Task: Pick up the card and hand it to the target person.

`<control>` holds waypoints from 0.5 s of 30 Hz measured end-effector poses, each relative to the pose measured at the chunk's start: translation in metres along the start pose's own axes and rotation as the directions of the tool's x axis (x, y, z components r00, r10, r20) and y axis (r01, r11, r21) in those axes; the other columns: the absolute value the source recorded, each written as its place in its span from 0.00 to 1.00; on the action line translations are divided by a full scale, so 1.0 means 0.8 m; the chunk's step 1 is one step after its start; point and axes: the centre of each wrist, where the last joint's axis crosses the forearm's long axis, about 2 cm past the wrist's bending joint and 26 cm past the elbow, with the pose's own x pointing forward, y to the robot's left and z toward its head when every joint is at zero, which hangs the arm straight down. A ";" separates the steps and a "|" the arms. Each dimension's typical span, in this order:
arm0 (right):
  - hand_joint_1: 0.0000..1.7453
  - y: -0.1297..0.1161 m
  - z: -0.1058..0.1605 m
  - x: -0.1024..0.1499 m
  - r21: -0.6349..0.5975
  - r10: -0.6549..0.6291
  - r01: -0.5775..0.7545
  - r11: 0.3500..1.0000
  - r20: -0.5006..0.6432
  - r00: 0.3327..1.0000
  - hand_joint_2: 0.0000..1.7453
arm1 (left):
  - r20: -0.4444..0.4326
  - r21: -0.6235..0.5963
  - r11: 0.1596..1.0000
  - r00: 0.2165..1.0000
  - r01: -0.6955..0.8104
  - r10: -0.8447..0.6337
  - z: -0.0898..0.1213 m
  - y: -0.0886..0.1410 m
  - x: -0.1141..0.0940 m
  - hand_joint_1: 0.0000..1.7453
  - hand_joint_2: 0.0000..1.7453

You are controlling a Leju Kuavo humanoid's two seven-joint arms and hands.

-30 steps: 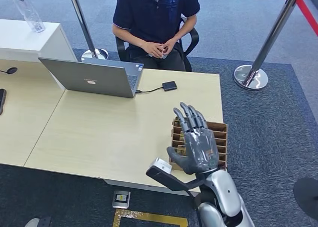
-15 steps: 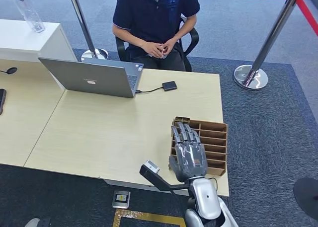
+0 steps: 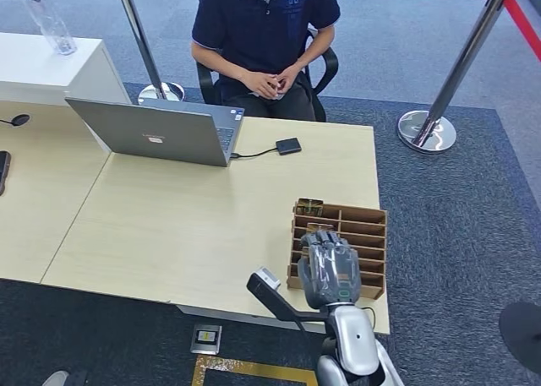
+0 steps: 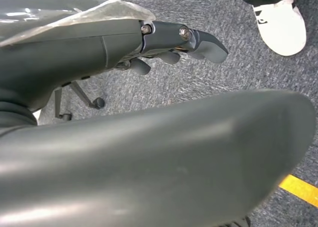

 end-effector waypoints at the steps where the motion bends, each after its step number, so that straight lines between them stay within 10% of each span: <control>1: 0.38 -0.001 0.001 0.000 -0.002 -0.001 0.001 1.000 -0.003 1.000 1.00 | 0.000 0.000 1.000 1.000 0.000 0.000 0.000 0.000 0.000 0.00 0.00; 15: 0.39 0.001 0.004 -0.005 0.009 -0.013 0.013 1.000 -0.045 0.999 1.00 | 0.000 0.002 1.000 1.000 0.007 -0.007 0.000 0.000 0.000 0.00 0.00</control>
